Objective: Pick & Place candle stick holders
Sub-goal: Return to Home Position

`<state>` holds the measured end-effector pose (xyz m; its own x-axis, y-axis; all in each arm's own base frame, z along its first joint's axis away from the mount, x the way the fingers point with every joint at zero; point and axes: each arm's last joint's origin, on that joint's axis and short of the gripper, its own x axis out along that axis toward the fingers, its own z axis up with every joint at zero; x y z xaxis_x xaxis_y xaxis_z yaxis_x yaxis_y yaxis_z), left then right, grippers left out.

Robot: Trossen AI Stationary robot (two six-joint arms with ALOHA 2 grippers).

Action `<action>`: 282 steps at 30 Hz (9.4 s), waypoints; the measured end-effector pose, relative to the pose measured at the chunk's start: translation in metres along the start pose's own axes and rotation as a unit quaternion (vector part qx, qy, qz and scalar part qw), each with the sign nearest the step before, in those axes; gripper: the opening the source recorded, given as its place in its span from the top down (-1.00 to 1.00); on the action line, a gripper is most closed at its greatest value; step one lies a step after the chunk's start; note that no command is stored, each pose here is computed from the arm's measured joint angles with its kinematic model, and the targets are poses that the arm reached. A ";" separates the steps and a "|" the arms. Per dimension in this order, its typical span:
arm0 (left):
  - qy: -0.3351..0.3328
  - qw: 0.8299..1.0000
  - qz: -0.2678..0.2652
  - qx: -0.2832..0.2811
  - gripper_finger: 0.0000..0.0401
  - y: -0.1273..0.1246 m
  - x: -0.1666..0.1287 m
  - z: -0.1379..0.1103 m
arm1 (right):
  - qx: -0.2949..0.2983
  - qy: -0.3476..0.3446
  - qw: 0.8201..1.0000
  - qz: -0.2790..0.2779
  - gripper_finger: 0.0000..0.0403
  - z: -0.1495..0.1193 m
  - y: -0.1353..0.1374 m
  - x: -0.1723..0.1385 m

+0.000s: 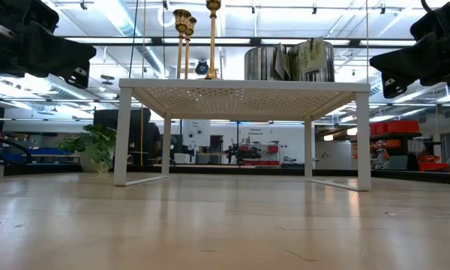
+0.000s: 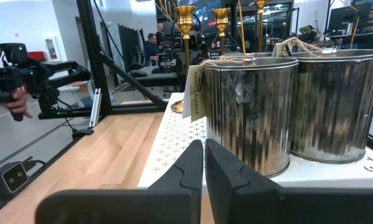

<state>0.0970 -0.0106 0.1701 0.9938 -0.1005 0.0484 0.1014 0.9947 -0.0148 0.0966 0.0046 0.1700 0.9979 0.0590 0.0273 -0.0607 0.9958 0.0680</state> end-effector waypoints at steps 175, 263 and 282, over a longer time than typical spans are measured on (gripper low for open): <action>0.172 0.973 0.150 0.029 0.90 -0.144 0.168 0.084 | 0.000 -0.001 1.000 0.000 0.89 0.000 0.000 0.000; 0.148 0.947 0.278 -0.060 0.41 -0.040 0.206 0.087 | 0.000 -0.001 1.000 0.000 0.89 0.000 0.000 0.000; 0.148 0.947 0.278 -0.060 0.60 -0.040 0.206 0.087 | 0.000 -0.001 1.000 0.000 0.89 0.000 0.000 0.000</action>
<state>0.2939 -0.0692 0.2676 0.8628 0.4194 -0.2824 -0.4543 0.8881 -0.0692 0.0965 0.0046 0.1703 0.9978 0.0591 0.0296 -0.0610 0.9959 0.0675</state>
